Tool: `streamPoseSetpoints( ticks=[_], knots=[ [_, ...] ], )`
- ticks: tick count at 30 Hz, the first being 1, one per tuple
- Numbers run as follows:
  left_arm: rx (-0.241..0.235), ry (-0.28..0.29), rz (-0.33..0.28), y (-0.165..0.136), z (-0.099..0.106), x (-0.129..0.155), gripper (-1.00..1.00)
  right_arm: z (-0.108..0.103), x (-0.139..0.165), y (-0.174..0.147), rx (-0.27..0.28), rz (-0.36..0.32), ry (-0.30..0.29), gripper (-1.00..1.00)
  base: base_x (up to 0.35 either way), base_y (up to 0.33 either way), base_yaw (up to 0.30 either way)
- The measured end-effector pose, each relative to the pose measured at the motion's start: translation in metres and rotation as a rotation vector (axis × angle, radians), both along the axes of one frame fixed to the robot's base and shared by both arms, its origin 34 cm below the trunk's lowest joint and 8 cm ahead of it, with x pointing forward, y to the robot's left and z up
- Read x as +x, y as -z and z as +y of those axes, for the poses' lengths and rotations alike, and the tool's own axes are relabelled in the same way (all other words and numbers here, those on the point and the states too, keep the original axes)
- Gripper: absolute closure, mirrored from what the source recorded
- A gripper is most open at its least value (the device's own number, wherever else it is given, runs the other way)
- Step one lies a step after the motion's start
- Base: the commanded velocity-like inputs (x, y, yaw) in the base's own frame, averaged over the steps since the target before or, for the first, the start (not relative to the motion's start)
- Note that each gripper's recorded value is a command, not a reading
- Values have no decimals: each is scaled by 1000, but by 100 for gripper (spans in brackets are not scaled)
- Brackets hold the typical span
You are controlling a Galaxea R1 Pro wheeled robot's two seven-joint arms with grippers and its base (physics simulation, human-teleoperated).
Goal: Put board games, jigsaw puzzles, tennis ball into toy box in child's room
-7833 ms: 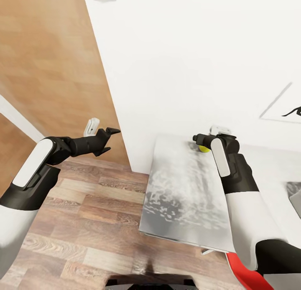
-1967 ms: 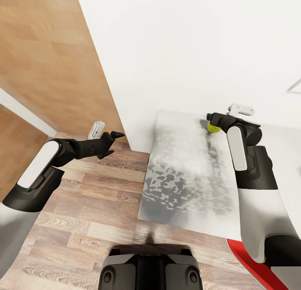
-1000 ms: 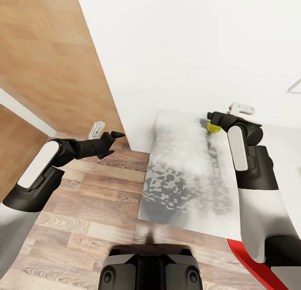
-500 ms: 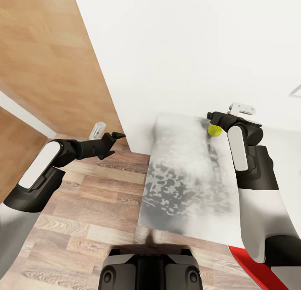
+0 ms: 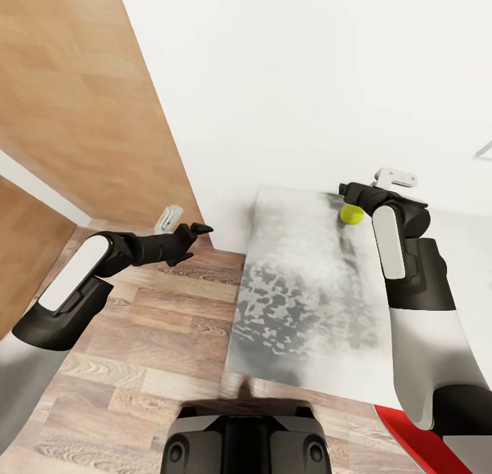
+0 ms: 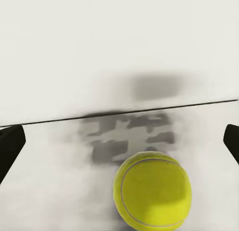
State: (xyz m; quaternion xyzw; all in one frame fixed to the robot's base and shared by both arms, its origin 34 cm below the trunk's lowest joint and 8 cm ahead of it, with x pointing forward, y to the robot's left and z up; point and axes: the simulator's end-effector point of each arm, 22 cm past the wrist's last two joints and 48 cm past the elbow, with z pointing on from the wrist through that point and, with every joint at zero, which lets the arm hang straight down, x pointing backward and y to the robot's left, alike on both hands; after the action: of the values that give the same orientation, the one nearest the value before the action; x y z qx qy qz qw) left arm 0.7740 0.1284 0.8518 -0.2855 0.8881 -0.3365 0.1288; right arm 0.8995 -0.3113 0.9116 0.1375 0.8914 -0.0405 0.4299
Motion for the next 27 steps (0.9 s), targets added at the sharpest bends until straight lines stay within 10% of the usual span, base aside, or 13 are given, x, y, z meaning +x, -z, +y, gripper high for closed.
streamPoseSetpoints(
  ticks=[27],
  knots=[
    [2,9,23,14,-3,-6,-100,1,-2,15,0,20,-1,-100,1,0,0]
  ],
)
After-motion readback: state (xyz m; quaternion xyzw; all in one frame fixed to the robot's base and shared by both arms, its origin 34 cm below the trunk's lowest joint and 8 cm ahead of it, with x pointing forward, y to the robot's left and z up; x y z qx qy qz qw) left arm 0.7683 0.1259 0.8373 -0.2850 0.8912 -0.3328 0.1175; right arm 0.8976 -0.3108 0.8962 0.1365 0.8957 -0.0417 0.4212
